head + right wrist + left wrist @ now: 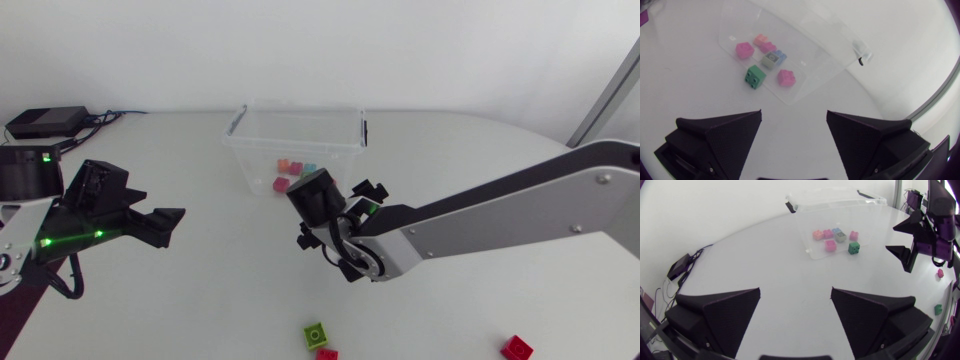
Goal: Pick up the duplo bricks and place them in the container
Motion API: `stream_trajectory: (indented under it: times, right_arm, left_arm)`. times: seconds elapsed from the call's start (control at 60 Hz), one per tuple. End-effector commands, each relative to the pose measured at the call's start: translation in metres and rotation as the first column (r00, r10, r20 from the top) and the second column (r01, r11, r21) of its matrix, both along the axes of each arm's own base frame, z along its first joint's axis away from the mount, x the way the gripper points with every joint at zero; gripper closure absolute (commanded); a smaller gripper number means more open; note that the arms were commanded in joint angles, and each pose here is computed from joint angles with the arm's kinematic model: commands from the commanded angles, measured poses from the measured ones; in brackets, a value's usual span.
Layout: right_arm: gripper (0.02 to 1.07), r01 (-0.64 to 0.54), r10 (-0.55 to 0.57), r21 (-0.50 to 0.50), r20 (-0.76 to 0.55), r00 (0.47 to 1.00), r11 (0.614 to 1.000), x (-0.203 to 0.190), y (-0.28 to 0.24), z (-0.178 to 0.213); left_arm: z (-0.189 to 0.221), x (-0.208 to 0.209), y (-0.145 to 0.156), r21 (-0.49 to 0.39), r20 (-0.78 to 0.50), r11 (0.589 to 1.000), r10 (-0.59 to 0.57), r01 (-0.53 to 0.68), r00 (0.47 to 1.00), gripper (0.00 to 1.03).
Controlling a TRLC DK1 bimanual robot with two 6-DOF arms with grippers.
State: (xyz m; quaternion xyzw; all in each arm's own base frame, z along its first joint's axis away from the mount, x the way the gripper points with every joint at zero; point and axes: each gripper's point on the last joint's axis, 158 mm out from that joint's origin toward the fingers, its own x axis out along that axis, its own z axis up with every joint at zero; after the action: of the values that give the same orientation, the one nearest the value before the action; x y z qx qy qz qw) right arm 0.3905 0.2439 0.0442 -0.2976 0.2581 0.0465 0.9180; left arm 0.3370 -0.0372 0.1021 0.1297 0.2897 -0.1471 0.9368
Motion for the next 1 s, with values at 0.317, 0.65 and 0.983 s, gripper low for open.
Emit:
stream_trajectory:
  times: [0.317,0.65,0.983]
  right_arm:
    - [0.11,0.073,-0.002,0.273,-0.253,0.967,0.959,0.017,0.027,-0.03]
    - [0.07,0.197,-0.064,0.262,-0.443,0.894,0.945,0.026,0.024,-0.063]
    - [0.07,0.244,-0.041,0.312,-0.539,0.841,0.918,0.024,0.065,-0.062]
  left_arm:
    - [-0.013,-0.005,-0.007,-0.006,-0.014,1.0,-0.027,0.027,1.0,0.04]
    - [-0.019,-0.001,-0.008,-0.009,-0.02,1.0,-0.03,0.03,0.999,0.04]
    - [-0.021,0.001,-0.008,-0.008,-0.023,0.999,-0.031,0.031,0.999,0.04]
